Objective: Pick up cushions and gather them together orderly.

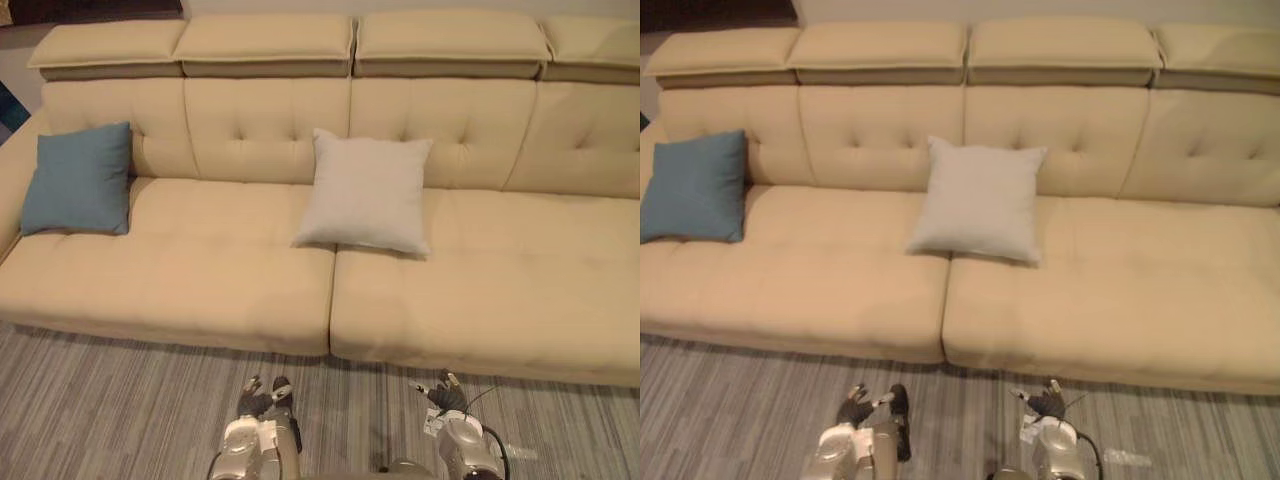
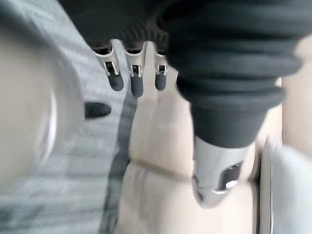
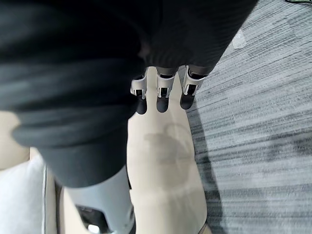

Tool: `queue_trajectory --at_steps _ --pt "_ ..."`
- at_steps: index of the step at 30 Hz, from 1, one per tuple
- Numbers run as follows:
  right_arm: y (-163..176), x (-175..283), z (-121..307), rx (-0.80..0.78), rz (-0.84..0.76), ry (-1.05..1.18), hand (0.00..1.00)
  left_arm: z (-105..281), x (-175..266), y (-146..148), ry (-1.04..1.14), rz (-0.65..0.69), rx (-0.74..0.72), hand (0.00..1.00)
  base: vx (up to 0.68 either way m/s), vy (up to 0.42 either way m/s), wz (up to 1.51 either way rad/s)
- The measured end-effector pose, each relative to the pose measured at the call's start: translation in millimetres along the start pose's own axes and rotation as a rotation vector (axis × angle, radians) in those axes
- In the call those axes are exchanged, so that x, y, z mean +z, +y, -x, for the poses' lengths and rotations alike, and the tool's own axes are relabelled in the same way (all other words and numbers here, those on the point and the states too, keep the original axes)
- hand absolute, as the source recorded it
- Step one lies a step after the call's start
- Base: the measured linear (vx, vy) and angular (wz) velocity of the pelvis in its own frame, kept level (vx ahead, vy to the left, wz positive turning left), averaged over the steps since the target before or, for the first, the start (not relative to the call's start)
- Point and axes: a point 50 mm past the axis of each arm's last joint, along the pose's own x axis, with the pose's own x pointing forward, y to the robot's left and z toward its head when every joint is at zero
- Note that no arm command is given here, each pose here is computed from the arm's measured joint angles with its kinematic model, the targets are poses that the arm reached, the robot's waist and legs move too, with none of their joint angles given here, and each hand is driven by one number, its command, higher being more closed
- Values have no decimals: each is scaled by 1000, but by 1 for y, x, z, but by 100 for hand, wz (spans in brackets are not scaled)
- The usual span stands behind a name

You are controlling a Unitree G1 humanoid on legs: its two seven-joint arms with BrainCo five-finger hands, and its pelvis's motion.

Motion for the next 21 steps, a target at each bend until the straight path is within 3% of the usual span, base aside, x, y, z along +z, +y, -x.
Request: queue_trajectory --at_steps 9,15,21 --pt "-7 -21 4 -30 -7 89 0 3 -12 4 51 -31 5 0 -144 147 -23" --pt "-12 -53 14 -47 -27 236 0 7 -29 42 127 -106 74 0 -6 164 -9" --pt "-24 -56 13 -101 -70 258 0 9 -38 46 165 -138 69 0 83 27 -38"
